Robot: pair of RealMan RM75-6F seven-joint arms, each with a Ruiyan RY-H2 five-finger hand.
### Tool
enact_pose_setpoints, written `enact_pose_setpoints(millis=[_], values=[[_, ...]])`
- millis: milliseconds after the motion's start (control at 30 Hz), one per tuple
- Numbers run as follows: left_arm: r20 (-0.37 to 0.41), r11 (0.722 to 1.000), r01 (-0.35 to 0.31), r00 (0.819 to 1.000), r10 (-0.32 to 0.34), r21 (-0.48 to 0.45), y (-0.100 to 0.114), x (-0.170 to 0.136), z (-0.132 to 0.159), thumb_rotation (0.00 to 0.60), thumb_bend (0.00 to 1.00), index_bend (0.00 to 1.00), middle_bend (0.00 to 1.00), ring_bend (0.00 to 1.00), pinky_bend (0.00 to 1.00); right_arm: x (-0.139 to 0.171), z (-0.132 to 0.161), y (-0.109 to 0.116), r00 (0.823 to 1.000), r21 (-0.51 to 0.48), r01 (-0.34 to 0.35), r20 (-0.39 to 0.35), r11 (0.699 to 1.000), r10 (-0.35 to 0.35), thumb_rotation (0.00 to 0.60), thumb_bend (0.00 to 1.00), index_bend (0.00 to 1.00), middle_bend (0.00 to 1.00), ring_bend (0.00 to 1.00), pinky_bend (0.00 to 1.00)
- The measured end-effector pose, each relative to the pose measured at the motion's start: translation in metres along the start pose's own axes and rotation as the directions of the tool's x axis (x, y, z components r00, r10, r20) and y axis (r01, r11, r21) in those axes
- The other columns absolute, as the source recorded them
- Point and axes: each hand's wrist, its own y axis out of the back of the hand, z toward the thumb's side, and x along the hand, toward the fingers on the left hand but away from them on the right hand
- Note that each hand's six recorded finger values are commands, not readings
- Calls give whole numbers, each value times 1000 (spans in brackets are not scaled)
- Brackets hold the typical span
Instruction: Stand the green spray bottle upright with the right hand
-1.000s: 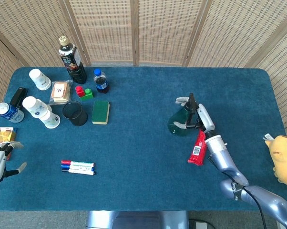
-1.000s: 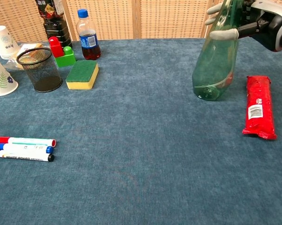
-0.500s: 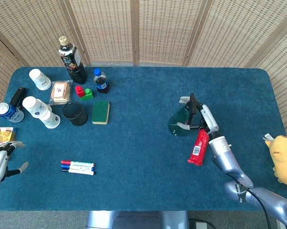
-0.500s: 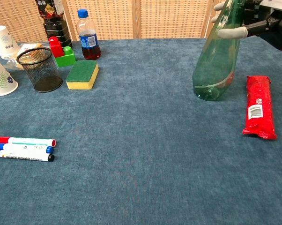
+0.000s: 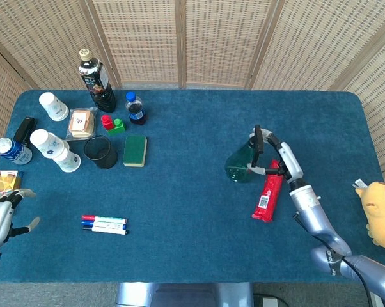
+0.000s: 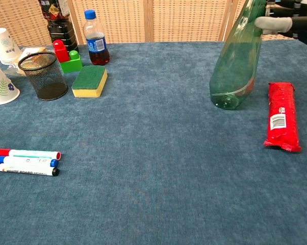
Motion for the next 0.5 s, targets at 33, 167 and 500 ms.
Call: enact_pose_setpoints(millis=[33,167,500], values=[[1,1000,0,1000,0,0,0,0,1,600,306,312,293,268,310,2,-1,4,1000,1,6,3,1000,-6,490,170,171,259,93,155],[12,1000,0,1000,0,2,0,1,4,600,307,312,293,268,311,17,-9,22,999,12,39,20,999,-40,493,171,168,259,92,156],[18,1000,-2,1000,2,8,2,1,8,600,307,308,294,268,311,63,-33,68,989,53,114,85,992,-118,499,177,165,259,92,156]])
